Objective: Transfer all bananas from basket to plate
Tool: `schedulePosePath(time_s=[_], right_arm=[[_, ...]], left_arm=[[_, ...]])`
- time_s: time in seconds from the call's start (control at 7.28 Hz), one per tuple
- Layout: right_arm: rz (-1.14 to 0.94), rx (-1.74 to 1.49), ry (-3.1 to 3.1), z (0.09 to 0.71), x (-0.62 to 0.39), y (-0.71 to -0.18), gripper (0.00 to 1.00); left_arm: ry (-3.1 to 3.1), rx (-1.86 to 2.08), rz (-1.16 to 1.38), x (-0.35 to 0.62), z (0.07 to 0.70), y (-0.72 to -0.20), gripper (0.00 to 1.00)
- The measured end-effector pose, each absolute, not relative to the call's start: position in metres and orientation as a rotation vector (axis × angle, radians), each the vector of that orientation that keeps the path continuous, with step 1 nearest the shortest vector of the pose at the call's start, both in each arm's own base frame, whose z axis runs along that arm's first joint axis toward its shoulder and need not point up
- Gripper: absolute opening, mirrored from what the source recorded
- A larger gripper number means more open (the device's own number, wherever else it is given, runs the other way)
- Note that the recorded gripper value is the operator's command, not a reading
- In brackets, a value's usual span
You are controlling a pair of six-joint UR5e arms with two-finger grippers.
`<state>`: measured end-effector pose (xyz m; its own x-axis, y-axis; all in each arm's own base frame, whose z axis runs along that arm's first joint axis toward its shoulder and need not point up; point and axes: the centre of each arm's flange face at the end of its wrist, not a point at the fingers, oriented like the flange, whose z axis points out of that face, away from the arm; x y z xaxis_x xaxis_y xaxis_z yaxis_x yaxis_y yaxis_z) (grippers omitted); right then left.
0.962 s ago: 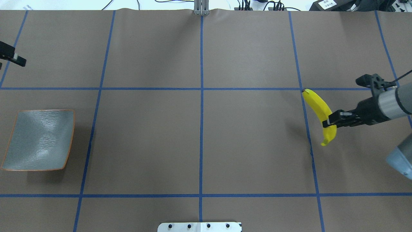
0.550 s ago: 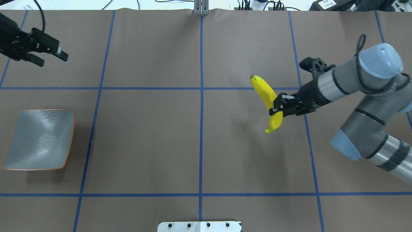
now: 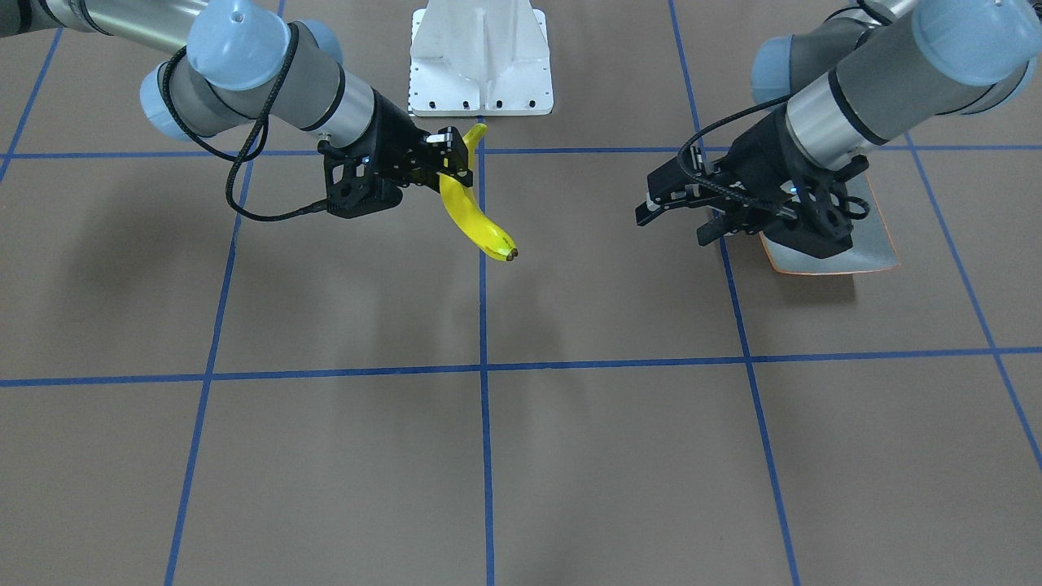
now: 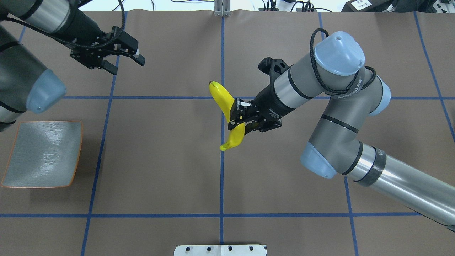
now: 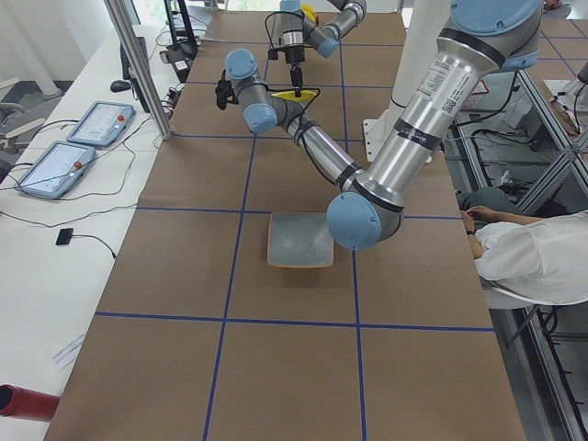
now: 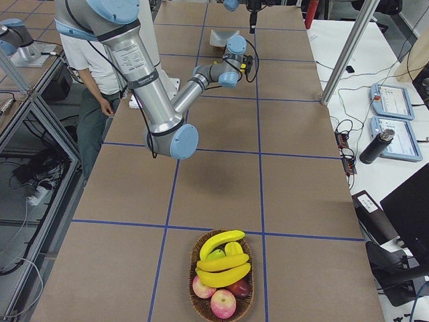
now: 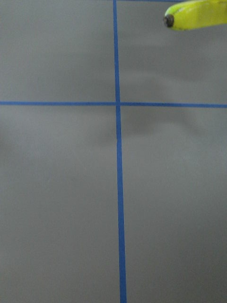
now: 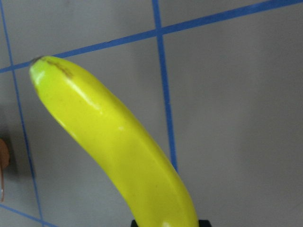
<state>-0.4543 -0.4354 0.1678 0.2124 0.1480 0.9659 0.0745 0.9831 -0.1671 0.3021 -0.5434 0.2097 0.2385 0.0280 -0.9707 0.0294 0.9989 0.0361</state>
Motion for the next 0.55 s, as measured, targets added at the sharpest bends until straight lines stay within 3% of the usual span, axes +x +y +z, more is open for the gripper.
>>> schedulePosePath(time_s=[0.55], right_arm=[[0.245,-0.269,-1.426,0.112,-0.456,-0.438,0.00]], left_arm=[[1.519,0.125,-0.161,0.366,0.175,-0.512,1.00]])
